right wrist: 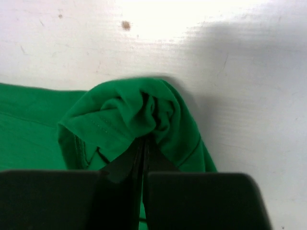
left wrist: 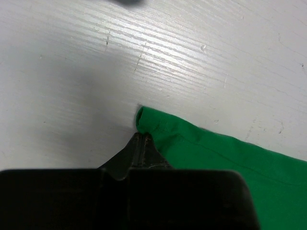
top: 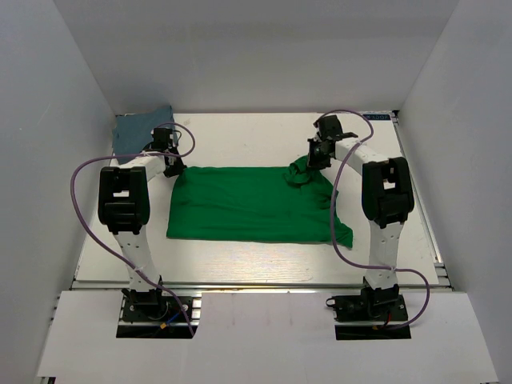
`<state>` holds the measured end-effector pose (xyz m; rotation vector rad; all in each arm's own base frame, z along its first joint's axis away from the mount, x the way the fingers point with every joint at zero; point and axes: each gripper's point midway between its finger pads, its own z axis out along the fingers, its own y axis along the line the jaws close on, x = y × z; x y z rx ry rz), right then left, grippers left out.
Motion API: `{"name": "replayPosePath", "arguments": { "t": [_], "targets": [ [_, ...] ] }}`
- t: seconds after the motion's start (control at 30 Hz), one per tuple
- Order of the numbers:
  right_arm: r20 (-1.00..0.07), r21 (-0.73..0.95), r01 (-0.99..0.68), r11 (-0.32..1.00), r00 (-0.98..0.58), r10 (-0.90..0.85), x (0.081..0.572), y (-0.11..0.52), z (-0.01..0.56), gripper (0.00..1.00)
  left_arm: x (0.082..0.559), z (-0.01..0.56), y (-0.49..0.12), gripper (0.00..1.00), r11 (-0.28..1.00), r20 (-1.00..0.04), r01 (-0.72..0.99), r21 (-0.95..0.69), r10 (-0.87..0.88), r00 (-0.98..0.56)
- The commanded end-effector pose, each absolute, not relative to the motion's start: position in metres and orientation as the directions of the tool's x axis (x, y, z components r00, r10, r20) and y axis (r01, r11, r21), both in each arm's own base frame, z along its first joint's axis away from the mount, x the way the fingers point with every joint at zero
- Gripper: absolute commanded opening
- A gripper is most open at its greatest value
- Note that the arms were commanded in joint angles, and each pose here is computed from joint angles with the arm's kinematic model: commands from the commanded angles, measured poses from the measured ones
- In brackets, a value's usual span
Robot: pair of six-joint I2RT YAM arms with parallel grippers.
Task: Fold and stack the t-shirts
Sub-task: Grap the side of the flattened tshirt furthest away from the robot with both arms
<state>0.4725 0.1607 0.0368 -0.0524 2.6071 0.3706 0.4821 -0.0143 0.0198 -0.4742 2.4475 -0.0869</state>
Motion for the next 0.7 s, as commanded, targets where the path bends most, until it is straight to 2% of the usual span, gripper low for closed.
{"name": "replayPosePath", "arguments": {
  "t": [0.0,0.2,0.23,0.3,0.33,0.4,0.43,0.67],
  "targets": [
    [-0.518,0.286,-0.131,0.949,-0.855,0.038,0.469,0.168,0.054,0.00,0.475,0.036,-0.019,0.00,0.936,-0.582,-0.291,-0.198,-0.351,-0.733],
    [-0.592,0.357,-0.200,0.913,-0.804,0.055,0.465,0.180,0.114,0.00,0.478,0.058,-0.021,0.00,0.936,-0.613,-0.275,-0.219,-0.352,-0.707],
    [-0.622,0.365,-0.209,0.907,-0.779,0.071,0.460,0.179,0.138,0.00,0.479,0.062,-0.021,0.00,0.936,-0.620,-0.273,-0.222,-0.352,-0.701],
    [-0.606,0.363,-0.194,0.911,-0.792,0.073,0.443,0.174,0.133,0.00,0.475,0.064,-0.019,0.00,0.936,-0.628,-0.277,-0.218,-0.352,-0.694],
    [-0.640,0.378,-0.192,0.906,-0.761,0.106,0.437,0.172,0.160,0.00,0.473,0.071,-0.019,0.00,0.936,-0.637,-0.274,-0.222,-0.352,-0.686],
    [-0.603,0.379,-0.160,0.912,-0.790,0.112,0.416,0.165,0.144,0.00,0.467,0.072,-0.019,0.00,0.936,-0.639,-0.273,-0.223,-0.352,-0.684],
    [-0.624,0.389,-0.158,0.908,-0.770,0.133,0.408,0.162,0.160,0.00,0.467,0.075,-0.019,0.00,0.936,-0.648,-0.270,-0.227,-0.352,-0.675],
    [-0.564,0.390,-0.083,0.917,-0.809,0.167,0.355,0.146,0.142,0.00,0.441,0.088,-0.016,0.00,0.927,-0.661,-0.294,-0.234,-0.374,-0.651]
  ]
}}
